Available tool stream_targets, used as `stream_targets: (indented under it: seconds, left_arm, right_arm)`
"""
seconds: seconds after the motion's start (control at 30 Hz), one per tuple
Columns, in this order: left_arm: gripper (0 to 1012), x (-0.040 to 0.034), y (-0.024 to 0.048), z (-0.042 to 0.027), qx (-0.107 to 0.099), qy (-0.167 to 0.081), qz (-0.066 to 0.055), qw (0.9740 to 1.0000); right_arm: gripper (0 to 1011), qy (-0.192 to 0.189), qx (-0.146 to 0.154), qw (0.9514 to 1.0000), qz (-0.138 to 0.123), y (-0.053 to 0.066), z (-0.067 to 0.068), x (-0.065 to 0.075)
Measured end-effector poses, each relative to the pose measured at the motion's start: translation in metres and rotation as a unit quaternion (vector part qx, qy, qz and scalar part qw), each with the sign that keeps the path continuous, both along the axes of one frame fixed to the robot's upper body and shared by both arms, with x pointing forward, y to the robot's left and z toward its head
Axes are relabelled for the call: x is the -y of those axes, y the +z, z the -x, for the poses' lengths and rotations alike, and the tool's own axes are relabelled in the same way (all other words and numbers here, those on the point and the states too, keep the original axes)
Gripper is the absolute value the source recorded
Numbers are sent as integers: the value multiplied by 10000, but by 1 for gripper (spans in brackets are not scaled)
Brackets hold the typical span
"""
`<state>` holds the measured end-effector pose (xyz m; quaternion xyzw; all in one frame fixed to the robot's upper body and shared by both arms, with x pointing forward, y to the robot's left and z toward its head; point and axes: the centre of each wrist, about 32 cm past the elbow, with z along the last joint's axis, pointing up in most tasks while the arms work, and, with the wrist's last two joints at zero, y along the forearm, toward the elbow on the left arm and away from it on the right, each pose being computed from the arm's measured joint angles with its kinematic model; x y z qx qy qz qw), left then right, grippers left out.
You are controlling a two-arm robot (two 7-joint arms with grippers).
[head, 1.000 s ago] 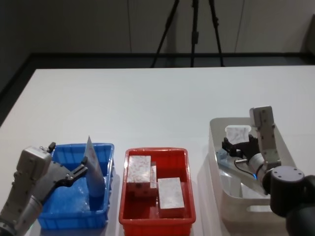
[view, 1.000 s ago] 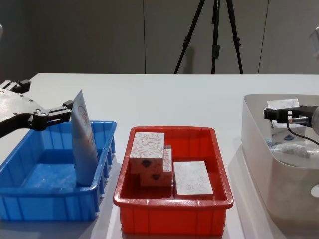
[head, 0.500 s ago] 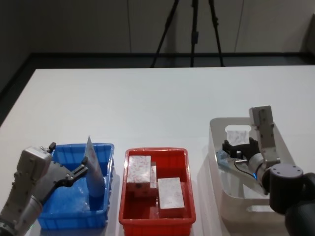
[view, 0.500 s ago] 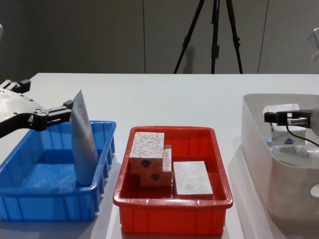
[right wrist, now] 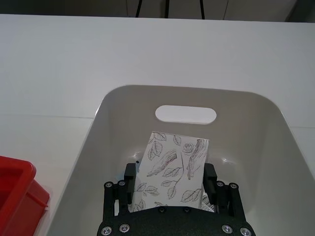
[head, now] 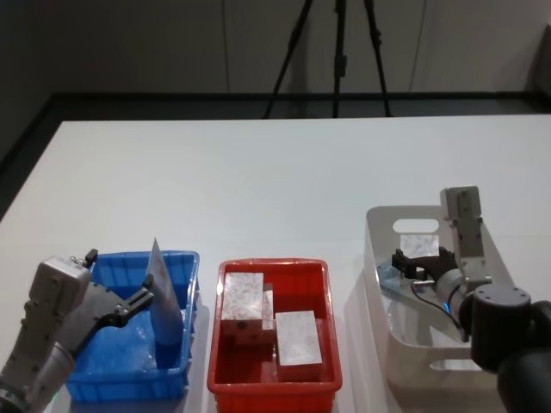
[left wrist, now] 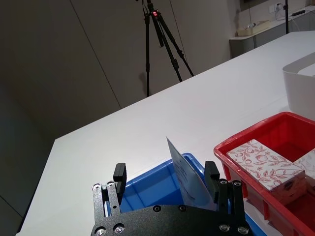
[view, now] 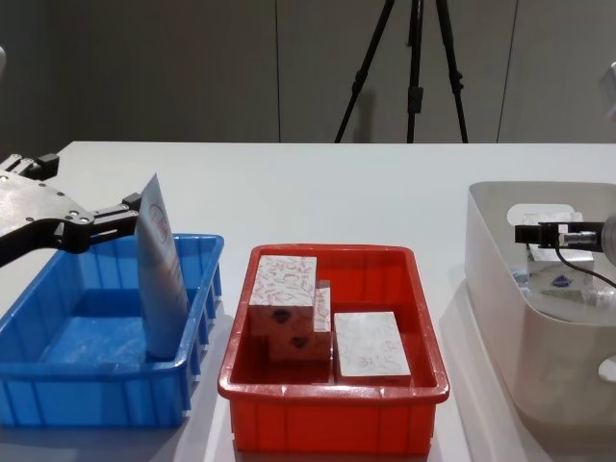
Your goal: Bimanual collaborative sorting of washing and personal care products
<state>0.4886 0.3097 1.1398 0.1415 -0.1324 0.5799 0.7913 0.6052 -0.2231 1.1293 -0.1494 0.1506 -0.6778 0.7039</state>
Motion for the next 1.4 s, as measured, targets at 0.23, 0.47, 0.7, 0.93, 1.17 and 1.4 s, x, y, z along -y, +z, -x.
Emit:
stream_targets:
  seconds: [0.23, 0.47, 0.7, 0.93, 1.17, 1.4]
  left_arm:
    - [1001, 0, 0, 0, 0, 0, 0, 10000]
    - [1001, 0, 0, 0, 0, 0, 0, 10000]
    - [1001, 0, 0, 0, 0, 0, 0, 10000]
    - [1001, 0, 0, 0, 0, 0, 0, 10000]
    - [1001, 0, 0, 0, 0, 0, 0, 10000]
    - [1001, 0, 0, 0, 0, 0, 0, 10000]
  right_arm:
    - [837, 7, -78, 10000, -18, -7, -23, -11]
    - [836, 9, -99, 9999, -21, -4, -30, -15]
    - [942, 12, -88, 10000, -20, -5, -27, -13]
    - [1000, 15, -81, 10000, -19, -5, -25, -11]
    - [1000, 14, -77, 10000, -18, -5, -24, -8]
    - [1000, 48, 18, 10000, 5, 6, 2, -1]
